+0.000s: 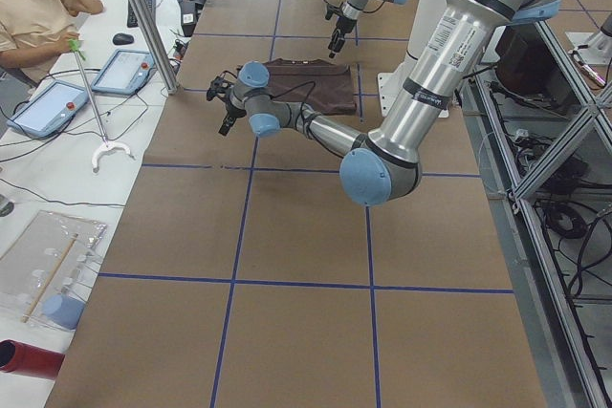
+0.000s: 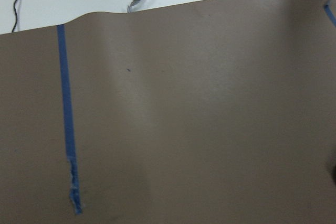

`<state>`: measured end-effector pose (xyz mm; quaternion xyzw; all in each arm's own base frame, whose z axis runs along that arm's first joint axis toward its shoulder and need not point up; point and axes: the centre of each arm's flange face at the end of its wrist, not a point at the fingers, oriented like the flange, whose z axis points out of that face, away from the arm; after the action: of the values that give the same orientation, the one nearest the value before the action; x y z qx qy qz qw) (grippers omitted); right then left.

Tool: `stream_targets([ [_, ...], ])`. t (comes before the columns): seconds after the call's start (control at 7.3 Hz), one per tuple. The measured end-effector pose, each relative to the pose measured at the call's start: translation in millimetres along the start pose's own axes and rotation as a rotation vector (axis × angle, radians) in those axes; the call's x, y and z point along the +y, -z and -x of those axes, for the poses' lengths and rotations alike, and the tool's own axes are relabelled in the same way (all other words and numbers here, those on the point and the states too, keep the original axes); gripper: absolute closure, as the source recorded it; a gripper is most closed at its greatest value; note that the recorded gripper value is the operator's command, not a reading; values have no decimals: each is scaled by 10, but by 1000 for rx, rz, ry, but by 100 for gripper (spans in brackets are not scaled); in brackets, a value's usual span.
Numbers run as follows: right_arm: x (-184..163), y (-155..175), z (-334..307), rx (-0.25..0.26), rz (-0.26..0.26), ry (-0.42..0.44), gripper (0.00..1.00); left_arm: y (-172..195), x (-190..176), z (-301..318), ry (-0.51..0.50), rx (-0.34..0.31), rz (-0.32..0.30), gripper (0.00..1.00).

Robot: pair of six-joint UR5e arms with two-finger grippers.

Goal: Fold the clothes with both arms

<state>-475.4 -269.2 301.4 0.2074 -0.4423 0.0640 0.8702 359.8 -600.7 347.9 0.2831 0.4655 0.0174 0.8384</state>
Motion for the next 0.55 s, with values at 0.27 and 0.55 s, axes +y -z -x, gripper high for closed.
stream_targets([
  [0.27,-174,183,259,-55,-56,-1,0,488,335,-150,9,65,-12,0],
  [0.55,-248,250,527,-91,-99,-4,0,596,599,-276,5,110,30,0],
])
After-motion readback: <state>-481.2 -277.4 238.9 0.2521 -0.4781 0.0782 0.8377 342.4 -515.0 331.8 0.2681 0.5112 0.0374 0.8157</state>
